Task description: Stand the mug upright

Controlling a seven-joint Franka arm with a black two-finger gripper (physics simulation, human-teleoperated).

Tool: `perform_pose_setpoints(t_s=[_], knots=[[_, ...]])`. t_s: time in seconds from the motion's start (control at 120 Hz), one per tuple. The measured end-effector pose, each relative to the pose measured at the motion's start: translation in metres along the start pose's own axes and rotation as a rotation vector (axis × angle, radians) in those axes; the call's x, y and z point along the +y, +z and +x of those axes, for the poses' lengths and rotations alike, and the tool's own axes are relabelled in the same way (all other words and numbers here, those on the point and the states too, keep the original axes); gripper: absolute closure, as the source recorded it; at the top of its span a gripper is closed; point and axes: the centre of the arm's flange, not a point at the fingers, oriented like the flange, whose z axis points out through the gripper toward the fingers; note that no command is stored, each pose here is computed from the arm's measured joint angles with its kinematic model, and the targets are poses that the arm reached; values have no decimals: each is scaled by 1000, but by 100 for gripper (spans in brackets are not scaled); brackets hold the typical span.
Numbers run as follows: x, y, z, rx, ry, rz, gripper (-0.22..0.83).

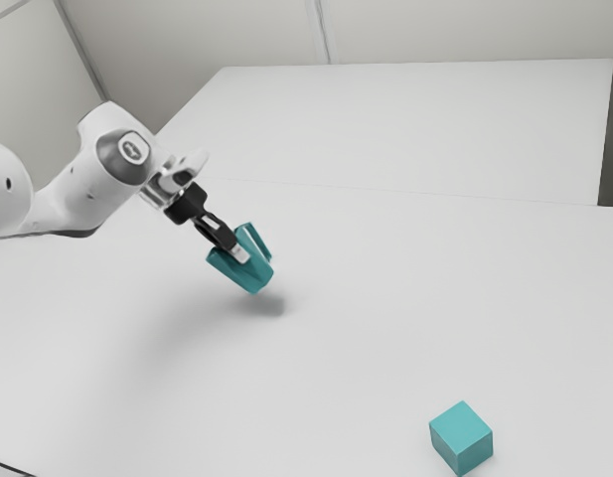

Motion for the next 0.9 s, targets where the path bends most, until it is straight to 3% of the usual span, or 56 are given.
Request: perform_pose_setpoints(t_s=[0.175,0.475,0.7,0.9], knots=[[26,-10,2,-108,-2,126,79],[62,-5,-7,-206,-68,282,79],[74,16,-21,-211,-123,386,79],[71,30,-24,-161,-168,468,79]])
